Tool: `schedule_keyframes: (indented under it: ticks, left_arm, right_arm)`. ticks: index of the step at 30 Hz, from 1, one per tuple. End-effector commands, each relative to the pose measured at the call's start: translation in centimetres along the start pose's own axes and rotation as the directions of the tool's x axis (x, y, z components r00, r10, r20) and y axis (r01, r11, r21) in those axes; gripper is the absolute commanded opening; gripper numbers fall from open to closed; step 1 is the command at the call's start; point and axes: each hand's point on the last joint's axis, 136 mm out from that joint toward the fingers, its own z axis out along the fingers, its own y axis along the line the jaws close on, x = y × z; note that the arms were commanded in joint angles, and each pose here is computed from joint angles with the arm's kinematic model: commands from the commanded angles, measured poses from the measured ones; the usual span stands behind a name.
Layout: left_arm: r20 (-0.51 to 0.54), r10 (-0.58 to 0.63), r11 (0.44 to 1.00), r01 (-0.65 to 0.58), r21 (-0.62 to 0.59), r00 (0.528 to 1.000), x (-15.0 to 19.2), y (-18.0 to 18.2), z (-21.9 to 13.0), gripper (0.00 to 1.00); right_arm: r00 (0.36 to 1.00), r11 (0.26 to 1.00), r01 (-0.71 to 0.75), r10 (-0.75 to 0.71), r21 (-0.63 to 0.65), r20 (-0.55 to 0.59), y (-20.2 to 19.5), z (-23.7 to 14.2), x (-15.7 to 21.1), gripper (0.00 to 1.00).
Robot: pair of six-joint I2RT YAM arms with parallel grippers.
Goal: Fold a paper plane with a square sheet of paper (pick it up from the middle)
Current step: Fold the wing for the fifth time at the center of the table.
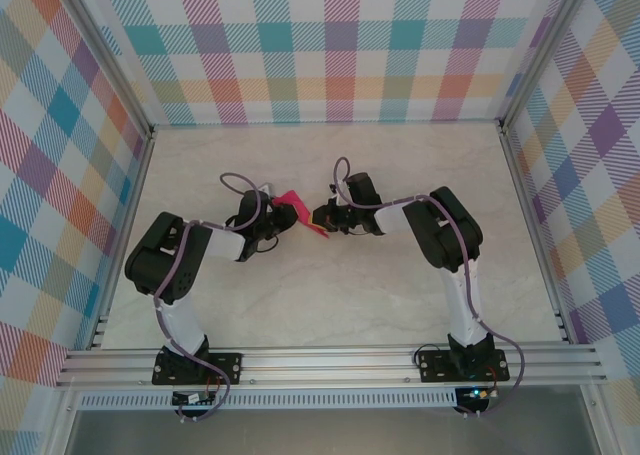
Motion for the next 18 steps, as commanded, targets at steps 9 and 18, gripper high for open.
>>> schedule_keyframes:
  ticks: [9,18]
  left_arm:
    - [0.037,0.032,0.999,-0.032,-0.013,0.999,-1.1,0.3,1.4,0.12]
    - [0.058,0.039,0.998,-0.037,-0.048,0.998,-1.5,0.9,1.4,0.12]
  right_arm:
    - [0.996,0.996,-0.081,0.082,0.040,-0.024,-2.1,0.3,0.0,0.00]
    - [0.990,0.990,-0.132,0.134,0.053,-0.035,-2.9,0.5,0.0,0.00]
